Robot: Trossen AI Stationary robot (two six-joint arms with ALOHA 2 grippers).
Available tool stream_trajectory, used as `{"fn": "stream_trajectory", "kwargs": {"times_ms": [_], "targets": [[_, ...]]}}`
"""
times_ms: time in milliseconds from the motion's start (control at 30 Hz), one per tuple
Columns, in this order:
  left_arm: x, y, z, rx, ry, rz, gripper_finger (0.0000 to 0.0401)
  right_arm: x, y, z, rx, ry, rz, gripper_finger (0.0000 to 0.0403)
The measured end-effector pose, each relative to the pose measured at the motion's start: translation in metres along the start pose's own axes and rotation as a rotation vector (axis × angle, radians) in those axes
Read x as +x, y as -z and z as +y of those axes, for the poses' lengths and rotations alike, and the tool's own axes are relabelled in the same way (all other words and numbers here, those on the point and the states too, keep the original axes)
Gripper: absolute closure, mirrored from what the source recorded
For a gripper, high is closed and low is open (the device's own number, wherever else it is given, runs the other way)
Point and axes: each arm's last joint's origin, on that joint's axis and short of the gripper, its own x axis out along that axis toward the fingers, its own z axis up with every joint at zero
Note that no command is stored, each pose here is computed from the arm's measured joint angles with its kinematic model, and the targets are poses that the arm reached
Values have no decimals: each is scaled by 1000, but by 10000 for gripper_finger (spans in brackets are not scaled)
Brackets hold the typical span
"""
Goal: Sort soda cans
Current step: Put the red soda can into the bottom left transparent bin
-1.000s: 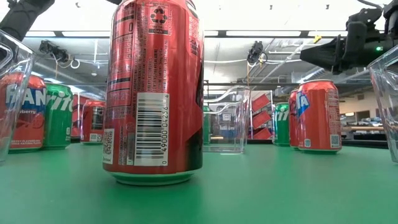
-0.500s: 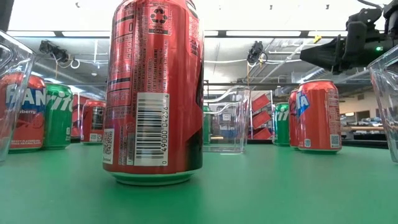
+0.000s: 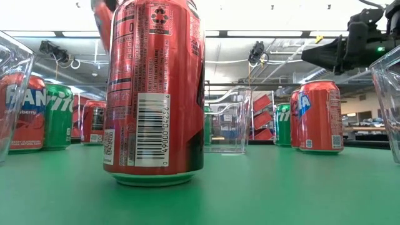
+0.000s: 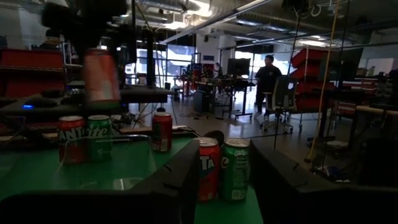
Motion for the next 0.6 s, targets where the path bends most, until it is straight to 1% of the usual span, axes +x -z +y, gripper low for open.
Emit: {"fn": "stream_trajectory", "kwargs": {"times_ms": [133,200,433,600], "targets": [[-2,12,-26,16,73,27,109,0,0,0,0,16,2,275],[-3,19,-37,5,106,47,109,0,0,-1,0,18,2,275],[-10,47,-74,-111,188,135,109,0,0,-1,0,18,2,275],[-10,67,-98,-186,188,199,109,0,0,-1,0,18,2,275]]}}
